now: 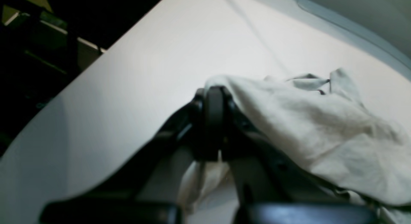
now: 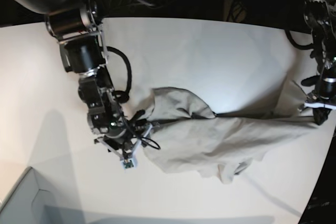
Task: Layout the t-shirt on the table in an organized manner, then fold the t-shirt properly
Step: 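Grasp the shirt with both grippers and stretch it between them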
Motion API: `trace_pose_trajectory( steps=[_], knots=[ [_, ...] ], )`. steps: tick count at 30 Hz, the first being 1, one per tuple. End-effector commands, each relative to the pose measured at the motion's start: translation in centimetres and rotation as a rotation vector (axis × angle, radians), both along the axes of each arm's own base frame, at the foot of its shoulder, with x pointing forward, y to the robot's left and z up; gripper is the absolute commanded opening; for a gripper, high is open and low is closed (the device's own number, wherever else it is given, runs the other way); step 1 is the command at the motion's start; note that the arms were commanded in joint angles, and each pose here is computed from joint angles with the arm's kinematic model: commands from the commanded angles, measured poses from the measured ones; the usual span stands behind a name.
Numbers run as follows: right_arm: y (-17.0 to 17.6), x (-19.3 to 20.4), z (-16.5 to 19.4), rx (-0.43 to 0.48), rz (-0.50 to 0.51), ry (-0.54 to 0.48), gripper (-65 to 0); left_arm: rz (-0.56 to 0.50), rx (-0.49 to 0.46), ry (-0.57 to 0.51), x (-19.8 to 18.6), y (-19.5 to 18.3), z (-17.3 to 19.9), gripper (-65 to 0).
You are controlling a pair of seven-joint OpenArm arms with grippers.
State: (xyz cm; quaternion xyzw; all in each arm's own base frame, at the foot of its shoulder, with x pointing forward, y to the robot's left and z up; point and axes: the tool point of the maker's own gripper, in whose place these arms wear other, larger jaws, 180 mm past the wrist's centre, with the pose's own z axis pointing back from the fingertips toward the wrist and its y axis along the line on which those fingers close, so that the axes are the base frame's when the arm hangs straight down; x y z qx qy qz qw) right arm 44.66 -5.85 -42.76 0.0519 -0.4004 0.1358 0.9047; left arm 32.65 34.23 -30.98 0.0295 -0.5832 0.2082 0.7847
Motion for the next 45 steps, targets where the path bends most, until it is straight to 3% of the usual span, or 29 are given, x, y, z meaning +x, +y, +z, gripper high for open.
trace_pose_trajectory(
  steps=[1, 10, 16, 19, 22, 29, 32, 37, 38, 45],
  knots=[
    [0.2, 2.1, 2.0, 0.011, 0.001, -0.066, -31.9, 0.015, 0.034, -0.045, 0.1, 1.0, 1.6, -64.9],
    [2.8, 2.1, 1.0, 0.078, 0.016, -0.121, -31.7, 0.023, 0.015, -0.033, -0.6, 0.7, 0.8, -64.9],
    [4.0, 3.4, 3.4, 0.132, 0.022, -0.249, -31.6, 0.025, 0.002, -0.038, -0.5, 0.3, 0.7, -64.9],
    [4.2, 3.5, 3.6, 0.141, 0.023, -0.266, -31.6, 0.025, 0.002, -0.036, -0.6, 0.3, 0.6, -64.9],
    [4.6, 3.0, 3.0, 0.144, 0.024, -0.248, -31.6, 0.025, 0.003, -0.031, -0.8, 0.3, 0.5, -64.9],
    [4.5, -0.1, -2.7, 0.126, 0.016, -0.086, -32.3, 0.051, 0.005, -0.037, -1.1, 1.2, 0.7, -64.9],
    [4.5, -0.2, -2.8, 0.126, 0.016, -0.084, -38.0, 0.052, 0.005, -0.043, -0.9, 1.2, 0.9, -64.9],
    [4.4, 2.0, 0.7, 0.149, 0.015, -0.211, -62.6, 0.043, 0.014, -0.064, -0.6, 1.0, 1.8, -64.9],
    [4.5, 2.5, 1.7, 0.155, 0.015, -0.244, -65.0, 0.038, 0.015, -0.073, -0.3, 0.9, 2.1, -64.9],
    [3.1, 5.7, 10.0, 0.161, 0.017, -0.478, -65.0, 0.031, 0.026, -0.208, 3.5, 0.8, 7.2, -64.9]
  ],
)
